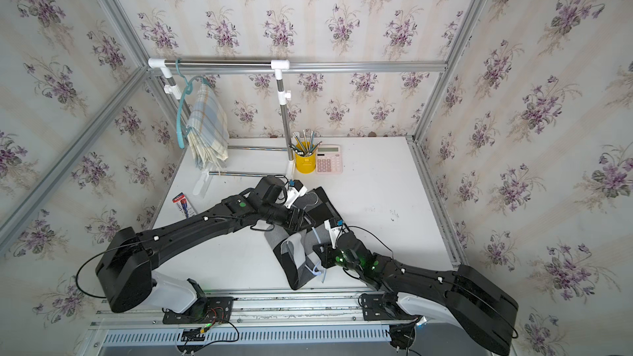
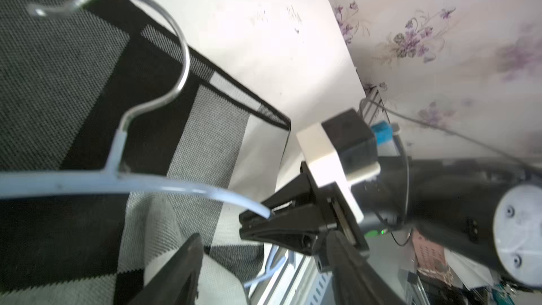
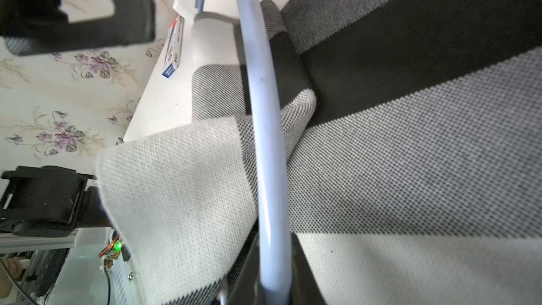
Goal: Hang the scarf on the hanger
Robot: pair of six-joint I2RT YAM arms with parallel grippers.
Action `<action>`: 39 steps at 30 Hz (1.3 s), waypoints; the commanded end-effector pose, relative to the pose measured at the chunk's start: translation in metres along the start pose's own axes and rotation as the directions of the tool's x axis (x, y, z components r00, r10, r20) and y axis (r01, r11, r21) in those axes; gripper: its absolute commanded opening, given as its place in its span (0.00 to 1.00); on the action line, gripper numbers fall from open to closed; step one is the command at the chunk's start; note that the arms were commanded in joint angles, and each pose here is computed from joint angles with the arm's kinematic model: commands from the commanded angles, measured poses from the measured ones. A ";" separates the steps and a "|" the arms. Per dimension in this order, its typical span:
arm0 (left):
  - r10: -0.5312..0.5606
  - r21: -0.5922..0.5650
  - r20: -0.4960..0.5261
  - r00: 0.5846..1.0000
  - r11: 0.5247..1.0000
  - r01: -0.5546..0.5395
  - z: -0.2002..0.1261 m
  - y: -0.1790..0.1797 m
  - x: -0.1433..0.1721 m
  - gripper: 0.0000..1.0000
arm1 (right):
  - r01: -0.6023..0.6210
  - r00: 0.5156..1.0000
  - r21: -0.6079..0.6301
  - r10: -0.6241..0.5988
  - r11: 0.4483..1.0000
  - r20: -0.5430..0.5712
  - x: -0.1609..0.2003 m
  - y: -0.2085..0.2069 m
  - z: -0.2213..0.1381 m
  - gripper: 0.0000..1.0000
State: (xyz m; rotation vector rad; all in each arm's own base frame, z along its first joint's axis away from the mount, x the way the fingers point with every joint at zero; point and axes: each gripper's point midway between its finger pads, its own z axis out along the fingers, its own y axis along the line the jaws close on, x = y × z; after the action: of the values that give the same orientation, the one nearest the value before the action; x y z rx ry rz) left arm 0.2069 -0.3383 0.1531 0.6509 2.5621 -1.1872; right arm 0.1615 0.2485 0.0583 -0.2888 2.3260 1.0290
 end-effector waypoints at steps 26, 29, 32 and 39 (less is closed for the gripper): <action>-0.176 0.033 0.097 0.980 0.984 0.174 -0.004 0.045 0.073 0.50 | 0.044 0.999 -0.084 -0.046 0.995 -0.023 -0.013 0.030 0.002 0.00; -0.121 0.083 0.081 0.989 0.990 0.114 0.007 0.021 0.064 0.16 | 0.048 0.998 -0.083 -0.050 0.995 -0.031 -0.013 0.031 0.002 0.00; -0.070 0.100 0.048 0.996 0.993 0.065 0.017 -0.001 0.061 0.03 | 0.051 0.998 -0.082 -0.054 0.995 -0.037 -0.014 0.033 0.002 0.00; -0.121 -0.070 -0.001 0.993 0.990 0.121 0.045 0.022 0.057 0.10 | 0.061 0.997 -0.090 -0.065 0.994 -0.042 -0.018 0.040 -0.002 0.00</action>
State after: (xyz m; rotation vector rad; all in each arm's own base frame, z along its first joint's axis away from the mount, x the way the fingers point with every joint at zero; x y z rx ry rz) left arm 0.1593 -0.3491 0.1039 0.5341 2.6087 -1.2668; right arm 0.1591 0.2647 0.0773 -0.3887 2.3600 1.0491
